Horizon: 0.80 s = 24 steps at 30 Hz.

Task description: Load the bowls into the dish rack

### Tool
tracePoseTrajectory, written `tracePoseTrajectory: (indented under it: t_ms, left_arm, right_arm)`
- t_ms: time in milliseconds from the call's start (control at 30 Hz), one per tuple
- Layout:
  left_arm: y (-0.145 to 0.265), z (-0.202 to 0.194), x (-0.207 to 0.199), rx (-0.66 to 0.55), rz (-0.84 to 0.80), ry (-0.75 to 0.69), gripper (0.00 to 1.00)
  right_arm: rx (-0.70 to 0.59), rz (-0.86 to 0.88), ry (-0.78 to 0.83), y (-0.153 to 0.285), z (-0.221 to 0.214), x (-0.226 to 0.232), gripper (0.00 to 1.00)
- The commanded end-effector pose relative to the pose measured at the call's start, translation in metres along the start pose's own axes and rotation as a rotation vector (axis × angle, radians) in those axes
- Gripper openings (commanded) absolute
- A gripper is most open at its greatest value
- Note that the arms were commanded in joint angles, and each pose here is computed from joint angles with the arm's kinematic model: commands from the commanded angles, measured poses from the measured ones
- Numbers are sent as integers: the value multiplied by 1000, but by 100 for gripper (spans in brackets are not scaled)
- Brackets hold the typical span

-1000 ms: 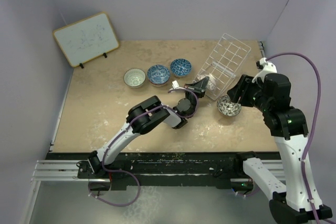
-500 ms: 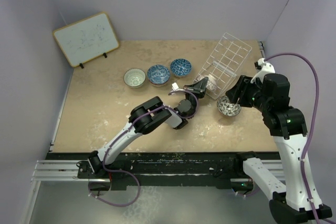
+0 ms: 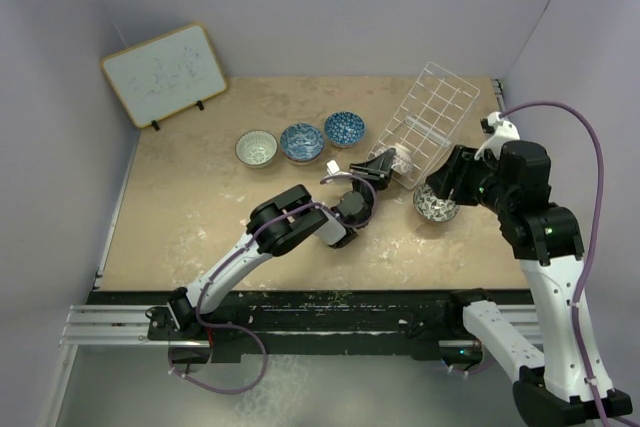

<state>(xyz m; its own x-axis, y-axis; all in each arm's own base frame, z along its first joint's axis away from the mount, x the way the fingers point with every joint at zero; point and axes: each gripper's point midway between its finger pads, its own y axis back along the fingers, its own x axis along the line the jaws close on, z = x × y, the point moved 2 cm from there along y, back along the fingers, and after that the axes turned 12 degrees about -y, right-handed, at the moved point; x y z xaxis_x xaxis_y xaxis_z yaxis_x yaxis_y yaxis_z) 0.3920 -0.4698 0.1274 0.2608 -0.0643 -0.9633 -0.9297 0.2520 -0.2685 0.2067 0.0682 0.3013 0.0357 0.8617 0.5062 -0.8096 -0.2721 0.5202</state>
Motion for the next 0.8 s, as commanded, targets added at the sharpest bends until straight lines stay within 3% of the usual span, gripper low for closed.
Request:
tracePoseTrajectory:
  t_ms: [0,333,433,500,767]
  left_arm:
    - [2,11,-32,-27,-94,109,31]
    - [10,5,-20,46,-39,95,57]
    - [13,7,-22,57,-32,77,76]
    - [14,9,-25,65,-32,61,98]
    - [25,12,-31,119,-21,11,99]
  right_arm:
    - [-21,55,26,3,4,9,55]
    - [-20,66,21,4,3,11,55]
    - [-21,65,22,4,4,11,55]
    - [-23,65,22,4,4,11,55]
    - [-29,60,17,4,5,10,56]
